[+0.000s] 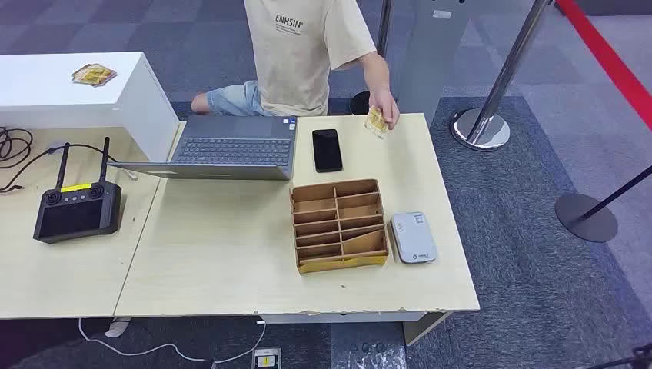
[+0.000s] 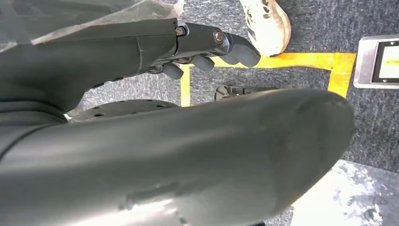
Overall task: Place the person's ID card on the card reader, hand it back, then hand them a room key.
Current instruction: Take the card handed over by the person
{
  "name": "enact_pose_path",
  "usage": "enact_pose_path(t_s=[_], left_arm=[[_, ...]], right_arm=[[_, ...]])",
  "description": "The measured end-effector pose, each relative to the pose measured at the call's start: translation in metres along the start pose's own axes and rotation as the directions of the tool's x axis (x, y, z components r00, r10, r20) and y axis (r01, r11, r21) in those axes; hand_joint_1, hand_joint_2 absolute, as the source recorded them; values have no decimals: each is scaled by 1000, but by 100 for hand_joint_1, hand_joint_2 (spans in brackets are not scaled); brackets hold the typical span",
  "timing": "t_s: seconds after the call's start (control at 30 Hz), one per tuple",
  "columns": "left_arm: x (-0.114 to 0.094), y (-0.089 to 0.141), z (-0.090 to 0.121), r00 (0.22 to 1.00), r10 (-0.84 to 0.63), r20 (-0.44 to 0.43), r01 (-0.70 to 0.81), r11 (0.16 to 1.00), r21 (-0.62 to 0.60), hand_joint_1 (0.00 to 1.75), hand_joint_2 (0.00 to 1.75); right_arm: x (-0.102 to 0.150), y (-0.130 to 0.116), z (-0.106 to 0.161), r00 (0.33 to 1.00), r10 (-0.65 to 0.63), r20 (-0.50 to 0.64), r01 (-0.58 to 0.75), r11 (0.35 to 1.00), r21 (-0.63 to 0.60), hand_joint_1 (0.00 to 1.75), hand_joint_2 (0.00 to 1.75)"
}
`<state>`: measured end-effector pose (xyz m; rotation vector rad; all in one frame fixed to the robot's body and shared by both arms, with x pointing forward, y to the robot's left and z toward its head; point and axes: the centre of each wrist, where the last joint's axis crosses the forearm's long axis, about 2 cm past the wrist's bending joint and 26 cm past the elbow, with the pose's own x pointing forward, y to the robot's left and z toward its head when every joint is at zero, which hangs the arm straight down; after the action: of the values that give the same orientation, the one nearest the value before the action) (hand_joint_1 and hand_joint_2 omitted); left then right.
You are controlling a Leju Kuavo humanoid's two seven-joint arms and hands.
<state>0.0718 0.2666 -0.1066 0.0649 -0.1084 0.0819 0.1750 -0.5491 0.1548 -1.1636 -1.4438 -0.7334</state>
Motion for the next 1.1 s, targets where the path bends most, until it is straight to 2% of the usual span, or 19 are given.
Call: enact_pose_path(t_s=[0.07, 0.27, 0.37, 0.4, 0.5, 0.7, 0.83, 1.1], left_arm=[[0, 0, 0, 1000, 0, 0, 0, 1000, -1, 0, 0], [0, 0, 0, 1000, 3, 2, -3, 1000, -9, 0, 0], [0, 0, 0, 1000, 5, 3, -5, 1000, -12, 0, 0], [0, 0, 0, 1000, 6, 4, -6, 1000, -12, 0, 0], [0, 0, 0, 1000, 9, 6, -9, 1000, -15, 0, 0], [0, -1, 0, 1000, 5, 20, -4, 1000, -22, 0, 0], [0, -1, 0, 1000, -10, 24, 11, 1000, -27, 0, 175], [0, -2, 0, 998, -56, 32, 57, 998, -36, 0, 175]], right_arm=[[9, 1, -1, 999, 2, 33, -2, 1000, 2, 0, 175], [63, 6, 1, 973, -2, 230, 0, 1000, 6, 0, 175], [90, 8, 6, 947, -16, 322, 14, 1000, 7, 0, 44], [99, 9, 9, 936, -25, 352, 23, 1000, 10, 0, 44], [127, 12, 19, 897, -78, 435, 69, 997, 37, 0, 175], [179, 25, 42, 800, -233, 554, 181, 972, 148, 0, 175], [207, 37, 59, 743, -303, 597, 192, 951, 243, 0, 175], [230, 71, 93, 687, -377, 622, 86, 892, 444, 0, 175]])
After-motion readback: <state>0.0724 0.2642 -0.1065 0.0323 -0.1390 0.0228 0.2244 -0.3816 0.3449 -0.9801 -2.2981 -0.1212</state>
